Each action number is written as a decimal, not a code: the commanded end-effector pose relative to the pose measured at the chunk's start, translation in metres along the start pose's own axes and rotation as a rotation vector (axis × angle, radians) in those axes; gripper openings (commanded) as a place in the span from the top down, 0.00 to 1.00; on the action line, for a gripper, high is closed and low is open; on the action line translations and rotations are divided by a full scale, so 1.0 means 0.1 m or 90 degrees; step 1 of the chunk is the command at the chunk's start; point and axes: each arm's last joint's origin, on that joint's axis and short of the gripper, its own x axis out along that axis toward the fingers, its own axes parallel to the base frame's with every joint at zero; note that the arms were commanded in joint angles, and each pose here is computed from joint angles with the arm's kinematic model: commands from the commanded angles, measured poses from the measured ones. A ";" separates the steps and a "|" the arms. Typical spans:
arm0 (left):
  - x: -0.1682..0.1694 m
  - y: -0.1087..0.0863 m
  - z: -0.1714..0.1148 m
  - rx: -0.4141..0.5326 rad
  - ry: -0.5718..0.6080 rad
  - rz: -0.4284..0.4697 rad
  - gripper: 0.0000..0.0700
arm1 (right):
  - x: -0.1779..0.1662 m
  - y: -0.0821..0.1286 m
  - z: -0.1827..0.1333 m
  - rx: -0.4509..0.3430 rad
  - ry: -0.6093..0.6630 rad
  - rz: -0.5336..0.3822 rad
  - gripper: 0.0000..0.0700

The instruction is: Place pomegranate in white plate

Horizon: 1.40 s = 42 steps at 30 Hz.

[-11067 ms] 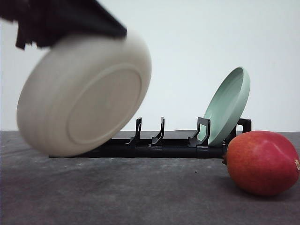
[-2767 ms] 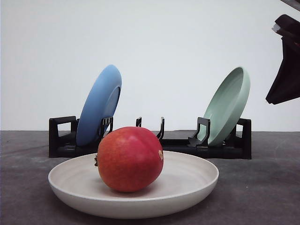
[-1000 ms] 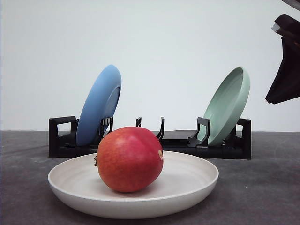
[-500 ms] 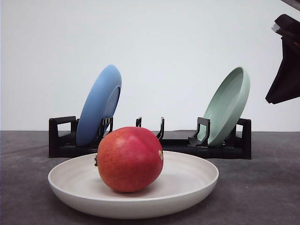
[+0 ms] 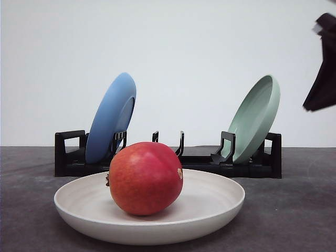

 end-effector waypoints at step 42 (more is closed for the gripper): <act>0.01 0.00 -0.04 0.008 0.008 0.003 1.00 | -0.21 -0.35 -0.98 0.026 -0.338 -0.262 0.95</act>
